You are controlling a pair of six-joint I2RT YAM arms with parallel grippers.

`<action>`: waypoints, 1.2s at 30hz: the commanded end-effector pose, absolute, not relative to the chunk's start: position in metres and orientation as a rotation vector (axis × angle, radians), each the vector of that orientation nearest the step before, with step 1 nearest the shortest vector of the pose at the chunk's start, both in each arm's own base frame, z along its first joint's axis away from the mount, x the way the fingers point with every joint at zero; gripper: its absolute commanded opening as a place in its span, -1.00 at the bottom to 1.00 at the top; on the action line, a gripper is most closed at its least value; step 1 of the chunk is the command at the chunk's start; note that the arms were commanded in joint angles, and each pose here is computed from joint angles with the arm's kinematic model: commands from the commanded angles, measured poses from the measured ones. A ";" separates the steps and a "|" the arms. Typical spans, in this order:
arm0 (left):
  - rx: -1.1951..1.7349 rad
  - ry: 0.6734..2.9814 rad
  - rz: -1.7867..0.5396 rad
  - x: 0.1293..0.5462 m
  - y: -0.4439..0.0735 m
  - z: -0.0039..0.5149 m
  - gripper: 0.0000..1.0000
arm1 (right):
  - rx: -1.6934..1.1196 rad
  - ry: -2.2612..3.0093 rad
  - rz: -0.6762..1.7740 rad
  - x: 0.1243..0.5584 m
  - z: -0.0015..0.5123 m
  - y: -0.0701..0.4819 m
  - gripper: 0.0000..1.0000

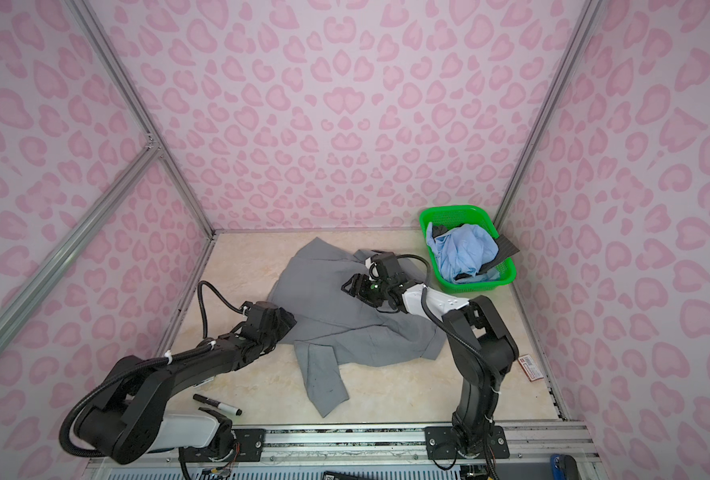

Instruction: Fold and stack the long sleeve shirts

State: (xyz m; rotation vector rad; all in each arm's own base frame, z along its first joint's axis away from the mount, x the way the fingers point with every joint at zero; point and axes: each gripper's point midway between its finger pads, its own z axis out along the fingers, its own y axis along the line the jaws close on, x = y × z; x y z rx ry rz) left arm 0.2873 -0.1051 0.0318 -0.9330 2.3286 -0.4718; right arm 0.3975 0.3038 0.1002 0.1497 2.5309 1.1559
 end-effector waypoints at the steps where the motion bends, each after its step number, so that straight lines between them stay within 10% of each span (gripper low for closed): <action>1: -1.052 2.512 -0.222 0.207 -0.073 -0.004 0.81 | 0.050 2.594 1.087 0.407 0.076 0.320 0.38; 12: -1.011 2.388 -0.246 0.182 -0.047 0.035 0.79 | -0.206 2.778 0.997 0.435 0.030 0.374 0.36; 20: -0.887 2.352 -0.243 0.213 -0.059 0.096 0.88 | -0.403 2.511 0.967 0.421 0.173 0.370 0.36; 24: -0.804 2.301 -0.195 0.238 -0.057 0.129 0.94 | -0.370 2.418 0.996 0.368 0.219 0.335 0.37; 36: -0.912 2.453 -0.191 0.200 -0.051 0.083 0.95 | -0.472 2.650 0.810 0.148 0.130 0.270 0.40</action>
